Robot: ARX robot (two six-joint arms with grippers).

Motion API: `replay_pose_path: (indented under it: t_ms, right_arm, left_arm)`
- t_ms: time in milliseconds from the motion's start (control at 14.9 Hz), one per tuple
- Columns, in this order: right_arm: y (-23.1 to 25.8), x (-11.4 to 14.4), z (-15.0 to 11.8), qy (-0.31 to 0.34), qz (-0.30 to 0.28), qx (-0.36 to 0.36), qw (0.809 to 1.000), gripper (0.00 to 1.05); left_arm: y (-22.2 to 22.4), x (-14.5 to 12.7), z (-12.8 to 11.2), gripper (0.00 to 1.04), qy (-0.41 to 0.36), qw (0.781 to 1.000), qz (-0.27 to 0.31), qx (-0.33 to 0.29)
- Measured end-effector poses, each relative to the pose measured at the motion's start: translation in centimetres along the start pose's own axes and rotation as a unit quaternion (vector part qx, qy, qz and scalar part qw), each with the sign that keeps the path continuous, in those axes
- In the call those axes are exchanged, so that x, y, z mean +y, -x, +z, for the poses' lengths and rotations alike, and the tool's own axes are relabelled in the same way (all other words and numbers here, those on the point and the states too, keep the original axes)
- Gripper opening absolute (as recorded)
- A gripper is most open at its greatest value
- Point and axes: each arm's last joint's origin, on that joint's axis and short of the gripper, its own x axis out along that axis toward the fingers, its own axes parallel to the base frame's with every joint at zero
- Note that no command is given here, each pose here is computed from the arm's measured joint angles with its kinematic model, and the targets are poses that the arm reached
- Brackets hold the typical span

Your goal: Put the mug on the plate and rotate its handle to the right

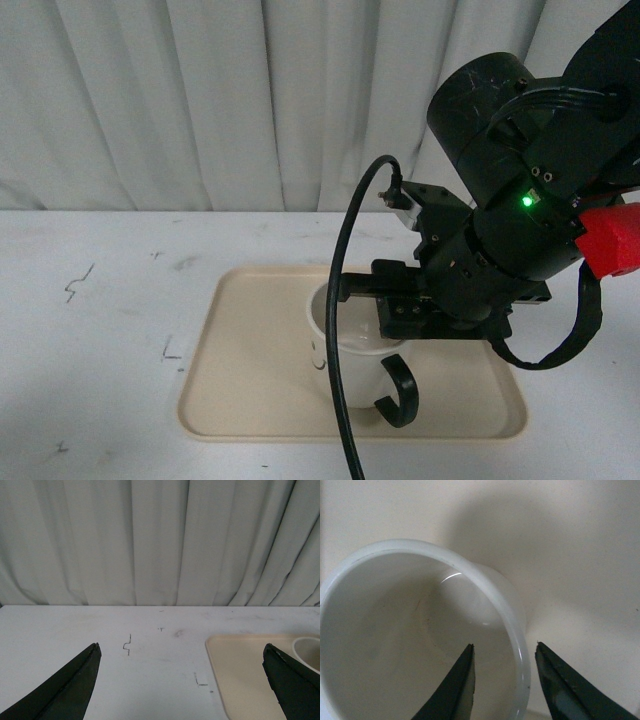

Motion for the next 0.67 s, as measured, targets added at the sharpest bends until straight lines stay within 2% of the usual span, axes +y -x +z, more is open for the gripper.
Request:
replay_pose_path:
  t_ms: [335,670]
  right_arm:
    - [0.15,0.03,0.1,-0.002,-0.002,0.007,1.0,0.25]
    - [0.38,-0.42,0.0,0.006,-0.006,0.027,1.0,0.03]
  left_arm:
    - [0.0,0.0,0.0,0.98,0.0,1.0,0.0,0.0]
    - [0.0,0.0,0.0,0.98,0.0,1.0,0.0,0.0]
